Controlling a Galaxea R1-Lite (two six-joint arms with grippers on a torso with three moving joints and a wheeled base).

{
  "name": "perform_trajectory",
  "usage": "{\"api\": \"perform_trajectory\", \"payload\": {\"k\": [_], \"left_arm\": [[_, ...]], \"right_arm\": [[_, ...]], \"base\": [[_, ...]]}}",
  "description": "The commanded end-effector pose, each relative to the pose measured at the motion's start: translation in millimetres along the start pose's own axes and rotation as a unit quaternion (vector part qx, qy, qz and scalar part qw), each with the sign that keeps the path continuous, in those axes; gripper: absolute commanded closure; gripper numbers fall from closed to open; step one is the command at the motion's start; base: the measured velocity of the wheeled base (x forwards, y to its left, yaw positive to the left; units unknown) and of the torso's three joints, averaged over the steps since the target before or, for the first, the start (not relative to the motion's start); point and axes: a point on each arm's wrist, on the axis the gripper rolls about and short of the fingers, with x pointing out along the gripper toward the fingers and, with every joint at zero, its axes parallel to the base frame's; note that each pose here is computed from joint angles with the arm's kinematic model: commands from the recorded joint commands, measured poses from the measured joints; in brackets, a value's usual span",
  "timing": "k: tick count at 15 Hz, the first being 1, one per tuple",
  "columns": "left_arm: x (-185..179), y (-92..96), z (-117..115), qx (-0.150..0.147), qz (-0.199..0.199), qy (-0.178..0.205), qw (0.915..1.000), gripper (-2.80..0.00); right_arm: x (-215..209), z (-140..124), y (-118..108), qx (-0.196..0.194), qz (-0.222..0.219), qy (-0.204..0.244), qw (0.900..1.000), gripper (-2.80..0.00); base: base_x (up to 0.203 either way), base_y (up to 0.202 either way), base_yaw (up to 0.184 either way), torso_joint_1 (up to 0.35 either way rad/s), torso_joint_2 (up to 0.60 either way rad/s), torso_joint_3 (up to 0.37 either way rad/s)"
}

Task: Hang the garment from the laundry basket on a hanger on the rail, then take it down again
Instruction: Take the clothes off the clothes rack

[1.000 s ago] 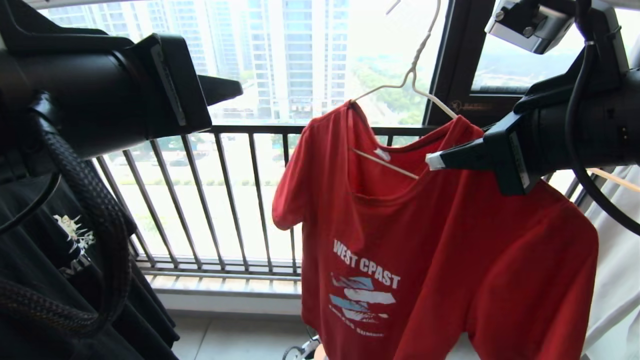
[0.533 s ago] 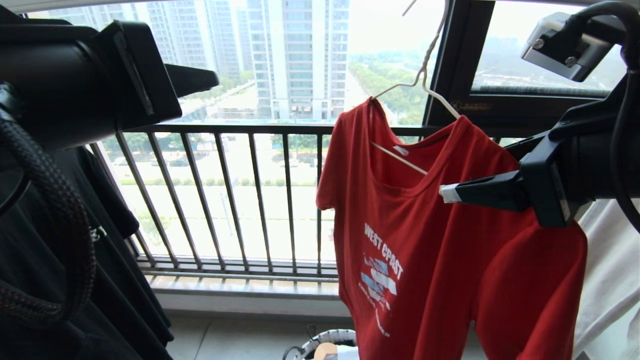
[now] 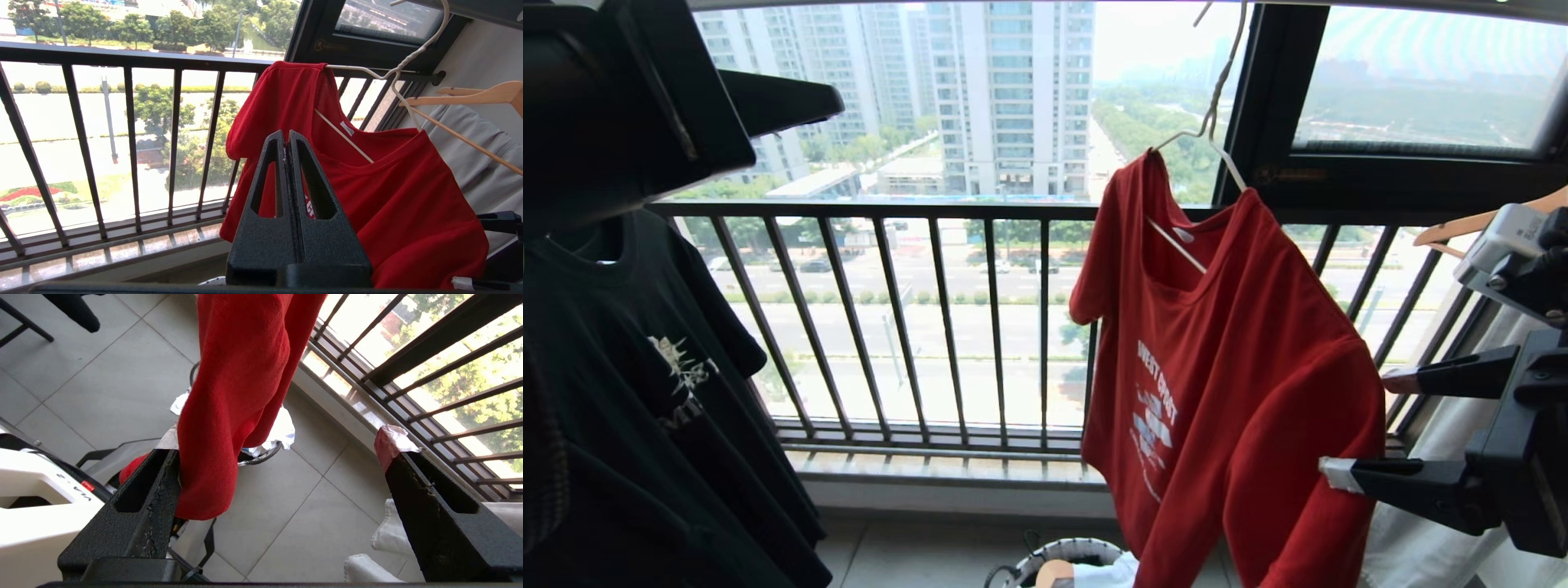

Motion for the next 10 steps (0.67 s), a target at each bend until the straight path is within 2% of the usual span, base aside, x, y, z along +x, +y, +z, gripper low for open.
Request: {"api": "perform_trajectory", "payload": {"k": [1, 2, 5, 10], "left_arm": [[-3, 0.3, 2, -0.002, 0.0, -0.005, 1.0, 0.0], [-3, 0.2, 2, -0.002, -0.001, -0.005, 1.0, 0.0], [-3, 0.1, 2, -0.002, 0.0, -0.006, 1.0, 0.0], [-4, 0.4, 3, -0.003, 0.0, -0.008, 1.0, 0.0]], "right_arm": [[6, -18, 2, 0.008, 0.002, 0.014, 1.0, -2.8], [13, -23, 4, 0.009, 0.002, 0.014, 1.0, 0.0], [28, -23, 6, 0.012, 0.013, 0.003, 1.0, 0.0], [32, -25, 9, 0.011, 0.031, 0.013, 0.999, 0.0]], "base": [[0.0, 0.0, 0.0, 0.0, 0.0, 0.0], [0.0, 0.0, 0.0, 0.0, 0.0, 0.0], [0.0, 0.0, 0.0, 0.0, 0.0, 0.0], [0.0, 0.0, 0.0, 0.0, 0.0, 0.0]]}}
